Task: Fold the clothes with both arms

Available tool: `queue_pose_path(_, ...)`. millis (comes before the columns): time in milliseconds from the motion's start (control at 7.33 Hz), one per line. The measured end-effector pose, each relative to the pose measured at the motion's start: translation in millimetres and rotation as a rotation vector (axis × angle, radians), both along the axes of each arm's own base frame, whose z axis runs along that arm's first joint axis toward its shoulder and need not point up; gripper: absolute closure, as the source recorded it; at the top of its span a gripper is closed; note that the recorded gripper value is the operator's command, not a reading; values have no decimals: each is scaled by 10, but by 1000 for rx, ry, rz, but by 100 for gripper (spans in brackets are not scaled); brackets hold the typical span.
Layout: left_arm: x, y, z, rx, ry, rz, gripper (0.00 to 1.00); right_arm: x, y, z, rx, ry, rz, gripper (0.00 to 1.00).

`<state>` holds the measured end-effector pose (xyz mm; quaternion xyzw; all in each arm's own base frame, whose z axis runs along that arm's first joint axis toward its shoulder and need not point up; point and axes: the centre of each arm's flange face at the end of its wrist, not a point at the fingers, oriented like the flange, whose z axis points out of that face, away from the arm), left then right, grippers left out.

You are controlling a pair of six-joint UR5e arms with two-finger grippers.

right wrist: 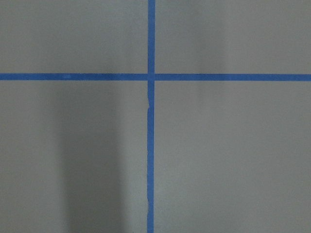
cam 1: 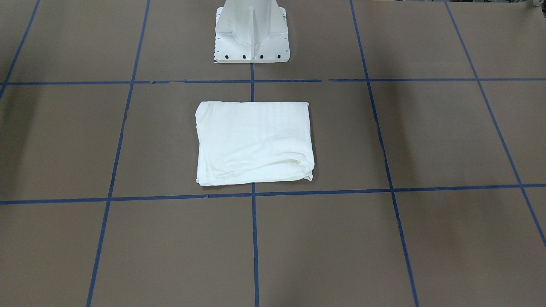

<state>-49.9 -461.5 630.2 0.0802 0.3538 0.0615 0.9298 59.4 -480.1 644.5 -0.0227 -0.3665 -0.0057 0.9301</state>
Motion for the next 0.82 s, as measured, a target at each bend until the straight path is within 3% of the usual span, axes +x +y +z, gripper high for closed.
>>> queue_pose_path(818,2,-41,-62,-52,11,-72,0,-1,-11,-14,3,-1,0,0)
